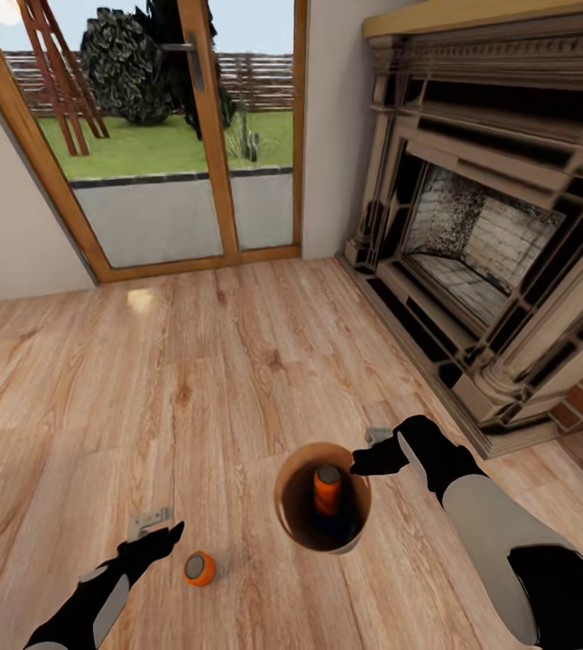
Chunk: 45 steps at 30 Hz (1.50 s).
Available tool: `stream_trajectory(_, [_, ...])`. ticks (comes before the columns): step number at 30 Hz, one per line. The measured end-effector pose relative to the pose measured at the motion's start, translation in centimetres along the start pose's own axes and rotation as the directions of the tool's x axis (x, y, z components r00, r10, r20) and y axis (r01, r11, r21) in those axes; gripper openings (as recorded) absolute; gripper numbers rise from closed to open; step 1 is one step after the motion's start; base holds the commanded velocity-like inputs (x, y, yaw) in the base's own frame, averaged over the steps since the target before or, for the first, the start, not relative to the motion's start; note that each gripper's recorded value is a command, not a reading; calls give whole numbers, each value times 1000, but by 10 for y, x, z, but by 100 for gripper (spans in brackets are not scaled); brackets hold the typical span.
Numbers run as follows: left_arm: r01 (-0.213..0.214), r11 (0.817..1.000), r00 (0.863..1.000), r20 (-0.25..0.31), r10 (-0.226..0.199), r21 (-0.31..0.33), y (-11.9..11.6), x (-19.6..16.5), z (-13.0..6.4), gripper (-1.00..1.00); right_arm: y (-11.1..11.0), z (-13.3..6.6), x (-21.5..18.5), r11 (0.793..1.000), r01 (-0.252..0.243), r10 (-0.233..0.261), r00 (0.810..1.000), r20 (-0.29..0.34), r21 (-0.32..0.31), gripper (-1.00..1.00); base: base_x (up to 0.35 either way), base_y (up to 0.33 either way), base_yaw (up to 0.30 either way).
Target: Put the three can of soda from the living room inside the tash can in the kitchen.
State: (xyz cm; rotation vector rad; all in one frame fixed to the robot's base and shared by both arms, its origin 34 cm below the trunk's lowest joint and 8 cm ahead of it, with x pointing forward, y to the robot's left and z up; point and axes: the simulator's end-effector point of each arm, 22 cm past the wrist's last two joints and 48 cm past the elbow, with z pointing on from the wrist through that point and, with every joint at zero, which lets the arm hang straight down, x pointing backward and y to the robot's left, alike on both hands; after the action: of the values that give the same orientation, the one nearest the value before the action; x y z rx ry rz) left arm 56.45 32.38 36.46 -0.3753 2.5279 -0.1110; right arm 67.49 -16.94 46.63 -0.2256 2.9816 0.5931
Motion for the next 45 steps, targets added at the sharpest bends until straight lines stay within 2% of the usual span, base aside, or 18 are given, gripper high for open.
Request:
stream_trajectory(6, [-14,1000,999,45,15,-20,4,-5,0,100,-1,2,1,1000,9,-9,1000,-4,8,-100,45,0,0])
stream_trajectory(10, [-20,1000,998,51,21,-22,5,-5,1,100,0,3,1,1000,2,-2,1000,-4,-1,-100,237,0,0])
stream_trajectory(28, [-21,999,999,45,22,-27,7,0,2,100,-2,8,4,1000,3,-3,1000,-12,3,-100,315,0,0])
stream_trajectory(37, [-21,999,999,34,21,-28,9,6,5,100,-3,13,6,1000,-1,1,1000,-17,0,-100,62,0,0])
stream_trajectory(39, [-18,999,1000,3,18,-27,10,16,8,100,-5,17,8,1000,-1,1,1000,-18,0,-100,5,0,0])
stream_trajectory(41, [-10,1000,997,-71,8,-30,13,39,10,100,-7,21,9,1000,0,0,1000,-19,2,-100,3,0,0])
stream_trajectory(43, [7,999,979,-205,-16,-46,20,90,6,100,-8,25,11,1000,1,-1,1000,-20,2,-100,1,0,0])
stream_trajectory(45, [8,998,956,-292,-25,-58,25,127,2,100,-9,30,12,1000,-1,1,1000,-21,0,-100,0,0,0])
